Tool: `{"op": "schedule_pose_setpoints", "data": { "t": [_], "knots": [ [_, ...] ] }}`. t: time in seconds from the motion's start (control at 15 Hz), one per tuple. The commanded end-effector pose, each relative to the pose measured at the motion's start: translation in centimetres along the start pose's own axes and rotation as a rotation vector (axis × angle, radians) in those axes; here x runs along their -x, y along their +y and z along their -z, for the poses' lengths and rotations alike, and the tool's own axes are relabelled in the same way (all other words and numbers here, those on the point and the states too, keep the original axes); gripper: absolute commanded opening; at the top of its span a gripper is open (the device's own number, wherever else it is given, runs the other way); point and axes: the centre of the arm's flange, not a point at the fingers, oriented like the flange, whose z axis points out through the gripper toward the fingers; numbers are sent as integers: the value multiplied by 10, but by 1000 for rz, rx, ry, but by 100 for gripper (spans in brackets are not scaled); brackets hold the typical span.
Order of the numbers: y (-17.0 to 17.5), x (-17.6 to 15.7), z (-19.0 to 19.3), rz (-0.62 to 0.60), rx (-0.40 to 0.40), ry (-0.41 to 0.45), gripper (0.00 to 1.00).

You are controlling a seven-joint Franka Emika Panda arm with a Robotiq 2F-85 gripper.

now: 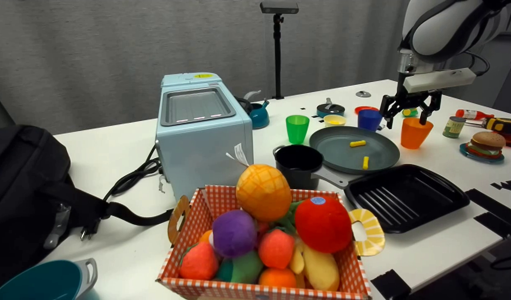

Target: Empty the contents in the orange cup onto the plate then stack it with the blue cup.

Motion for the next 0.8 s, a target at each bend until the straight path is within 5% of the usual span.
{"op": "schedule_pose_setpoints", "data": {
  "t": [0.0,0.07,0.2,0.33,0.73],
  "knots": [
    [-9,-16,-10,-48,-6,40,99],
    [-10,-17,-13,-58,-4,38,97],
    [-12,-17,-18,-73,1,38,74],
    [-15,-15,-20,-74,2,43,65],
    [-19,-13,-15,-61,-1,82,18]
  ]
}}
